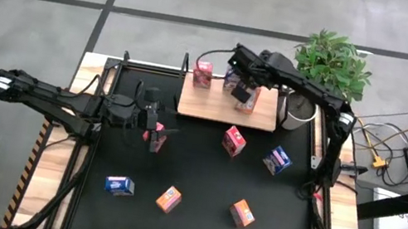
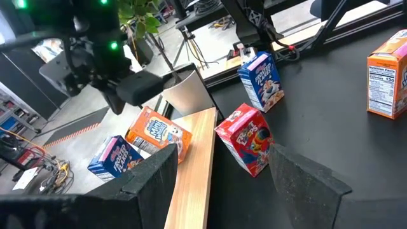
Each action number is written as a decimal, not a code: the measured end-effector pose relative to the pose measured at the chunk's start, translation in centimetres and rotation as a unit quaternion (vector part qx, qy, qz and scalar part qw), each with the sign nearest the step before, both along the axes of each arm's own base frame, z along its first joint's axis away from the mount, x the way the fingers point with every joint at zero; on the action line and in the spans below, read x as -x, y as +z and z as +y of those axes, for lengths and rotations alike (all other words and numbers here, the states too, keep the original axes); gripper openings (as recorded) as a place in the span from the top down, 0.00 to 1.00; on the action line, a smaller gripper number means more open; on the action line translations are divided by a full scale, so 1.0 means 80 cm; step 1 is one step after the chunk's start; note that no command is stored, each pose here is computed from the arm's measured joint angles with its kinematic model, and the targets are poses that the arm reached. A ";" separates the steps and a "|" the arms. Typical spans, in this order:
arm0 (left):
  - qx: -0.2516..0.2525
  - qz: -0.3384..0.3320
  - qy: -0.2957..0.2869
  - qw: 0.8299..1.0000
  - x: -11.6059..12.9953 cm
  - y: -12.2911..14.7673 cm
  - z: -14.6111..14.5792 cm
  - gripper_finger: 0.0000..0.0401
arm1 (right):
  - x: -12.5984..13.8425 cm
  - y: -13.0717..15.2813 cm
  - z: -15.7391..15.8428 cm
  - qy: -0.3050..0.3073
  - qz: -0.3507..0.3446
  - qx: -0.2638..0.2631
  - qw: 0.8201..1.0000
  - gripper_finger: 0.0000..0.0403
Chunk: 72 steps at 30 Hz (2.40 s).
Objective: Stack cereal on shelf
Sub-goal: Put the top orange cereal box on the shelf
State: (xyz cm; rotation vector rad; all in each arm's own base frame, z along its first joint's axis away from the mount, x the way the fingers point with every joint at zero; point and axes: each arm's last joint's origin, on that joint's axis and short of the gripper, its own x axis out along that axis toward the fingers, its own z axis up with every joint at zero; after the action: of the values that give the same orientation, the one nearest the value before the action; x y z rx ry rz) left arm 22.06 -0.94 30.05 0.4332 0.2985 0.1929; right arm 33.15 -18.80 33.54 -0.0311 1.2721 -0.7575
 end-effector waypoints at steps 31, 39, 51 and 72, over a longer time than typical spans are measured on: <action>0.000 0.000 0.000 1.000 0.000 0.000 0.000 0.43 | 0.000 -0.024 0.025 0.008 0.021 -0.102 0.995 0.98; 0.000 0.000 0.000 1.000 0.000 0.000 0.000 0.43 | -0.004 -0.024 0.046 0.015 0.032 -0.111 0.993 0.98; 0.000 0.000 0.000 1.000 0.000 0.000 0.000 0.43 | -0.010 0.004 0.056 0.013 -0.023 -0.090 0.996 0.98; 0.010 0.000 0.002 1.000 0.000 -0.001 0.000 0.43 | -0.038 -0.037 0.056 0.040 0.030 -0.065 0.997 0.98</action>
State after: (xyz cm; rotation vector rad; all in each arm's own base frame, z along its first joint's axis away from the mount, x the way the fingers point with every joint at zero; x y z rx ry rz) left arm 22.05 -0.94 30.01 0.4124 0.3005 0.1947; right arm 36.16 -14.34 30.62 -0.0006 1.3673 -0.6074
